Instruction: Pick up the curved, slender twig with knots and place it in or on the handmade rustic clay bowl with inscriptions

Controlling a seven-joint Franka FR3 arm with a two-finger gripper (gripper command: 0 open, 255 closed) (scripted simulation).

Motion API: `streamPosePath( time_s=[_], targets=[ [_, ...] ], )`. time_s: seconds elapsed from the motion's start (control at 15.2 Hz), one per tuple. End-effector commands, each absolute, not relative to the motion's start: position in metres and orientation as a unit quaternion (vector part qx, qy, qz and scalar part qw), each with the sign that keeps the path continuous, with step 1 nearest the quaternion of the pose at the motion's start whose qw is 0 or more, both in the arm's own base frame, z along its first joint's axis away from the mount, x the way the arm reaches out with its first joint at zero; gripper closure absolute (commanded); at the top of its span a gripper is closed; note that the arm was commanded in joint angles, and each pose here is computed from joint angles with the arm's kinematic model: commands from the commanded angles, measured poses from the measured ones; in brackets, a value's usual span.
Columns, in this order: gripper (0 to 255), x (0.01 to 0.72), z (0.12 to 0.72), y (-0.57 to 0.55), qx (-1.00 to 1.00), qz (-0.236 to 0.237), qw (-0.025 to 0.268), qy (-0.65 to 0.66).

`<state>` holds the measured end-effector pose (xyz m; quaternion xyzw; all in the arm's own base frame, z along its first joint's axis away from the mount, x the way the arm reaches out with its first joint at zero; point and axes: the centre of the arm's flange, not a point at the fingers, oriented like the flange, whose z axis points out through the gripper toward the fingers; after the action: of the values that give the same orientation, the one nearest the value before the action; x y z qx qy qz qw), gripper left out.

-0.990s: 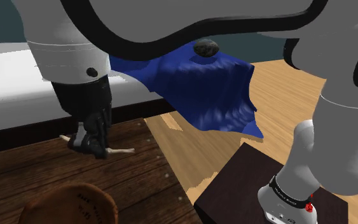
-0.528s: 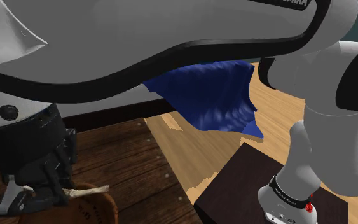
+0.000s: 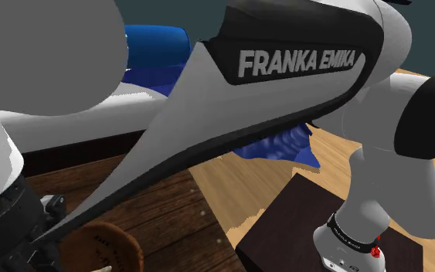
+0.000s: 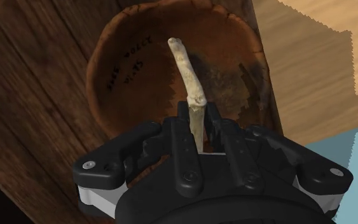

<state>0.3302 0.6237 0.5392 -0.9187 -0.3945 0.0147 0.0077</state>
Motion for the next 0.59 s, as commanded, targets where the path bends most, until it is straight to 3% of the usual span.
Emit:
streamPosePath(
  time_s=[0.0, 0.53],
  targets=[
    [255, 0.329, 0.529, 0.624, -0.919, 0.015, 0.008, -0.394],
    [255, 0.329, 0.496, 0.624, -0.919, 0.015, 0.008, -0.394]
  ],
)
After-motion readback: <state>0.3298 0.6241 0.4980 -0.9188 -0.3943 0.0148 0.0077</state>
